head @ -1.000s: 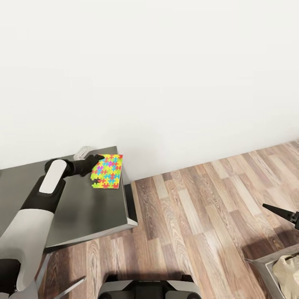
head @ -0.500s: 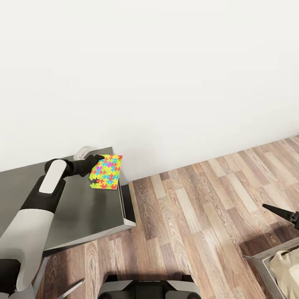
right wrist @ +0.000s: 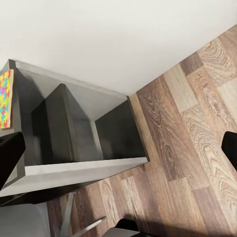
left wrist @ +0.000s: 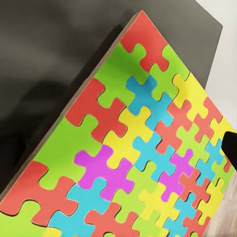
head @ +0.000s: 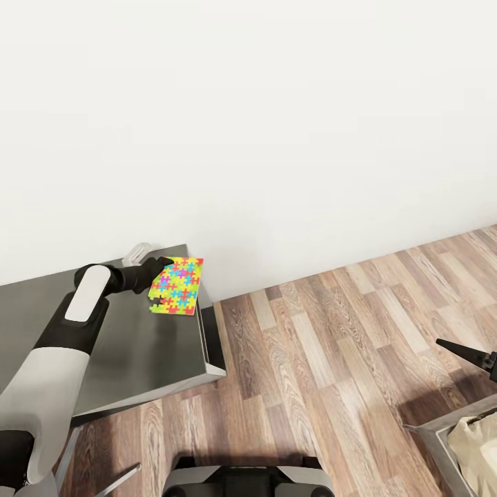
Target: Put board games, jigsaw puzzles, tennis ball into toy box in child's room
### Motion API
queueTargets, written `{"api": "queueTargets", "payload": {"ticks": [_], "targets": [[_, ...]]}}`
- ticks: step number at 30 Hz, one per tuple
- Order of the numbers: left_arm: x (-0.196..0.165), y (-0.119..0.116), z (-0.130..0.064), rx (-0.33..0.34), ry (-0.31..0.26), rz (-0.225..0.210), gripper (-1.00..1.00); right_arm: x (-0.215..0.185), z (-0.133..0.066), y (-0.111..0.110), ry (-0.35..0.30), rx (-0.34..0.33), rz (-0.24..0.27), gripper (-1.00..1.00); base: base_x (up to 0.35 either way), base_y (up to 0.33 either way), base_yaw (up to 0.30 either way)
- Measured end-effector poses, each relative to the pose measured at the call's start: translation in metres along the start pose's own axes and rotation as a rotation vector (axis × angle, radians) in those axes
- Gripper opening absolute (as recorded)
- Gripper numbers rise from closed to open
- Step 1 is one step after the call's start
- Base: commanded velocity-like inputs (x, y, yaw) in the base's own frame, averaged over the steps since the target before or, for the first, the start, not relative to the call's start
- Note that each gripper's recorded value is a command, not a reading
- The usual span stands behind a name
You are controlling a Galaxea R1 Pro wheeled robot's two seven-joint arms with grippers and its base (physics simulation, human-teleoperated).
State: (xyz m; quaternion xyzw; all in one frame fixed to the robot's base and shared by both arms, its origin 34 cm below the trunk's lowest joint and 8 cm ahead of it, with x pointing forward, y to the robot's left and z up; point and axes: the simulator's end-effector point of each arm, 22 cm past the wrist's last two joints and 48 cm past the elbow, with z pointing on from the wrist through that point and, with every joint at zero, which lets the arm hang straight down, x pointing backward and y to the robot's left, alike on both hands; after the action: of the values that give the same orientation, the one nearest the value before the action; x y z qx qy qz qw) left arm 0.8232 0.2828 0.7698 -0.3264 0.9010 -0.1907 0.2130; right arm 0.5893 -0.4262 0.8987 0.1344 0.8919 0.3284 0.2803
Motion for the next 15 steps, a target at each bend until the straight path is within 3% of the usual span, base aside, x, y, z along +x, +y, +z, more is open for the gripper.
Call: {"api": "queueTargets", "payload": {"ticks": [15], "targets": [[-0.0002, 0.0001, 0.0, 0.0, -0.001, 0.002, 1.0, -0.0002, -0.0001, -0.0001, -0.001, 0.0, 0.0, 1.0, 0.0, 0.0, -0.068]]}}
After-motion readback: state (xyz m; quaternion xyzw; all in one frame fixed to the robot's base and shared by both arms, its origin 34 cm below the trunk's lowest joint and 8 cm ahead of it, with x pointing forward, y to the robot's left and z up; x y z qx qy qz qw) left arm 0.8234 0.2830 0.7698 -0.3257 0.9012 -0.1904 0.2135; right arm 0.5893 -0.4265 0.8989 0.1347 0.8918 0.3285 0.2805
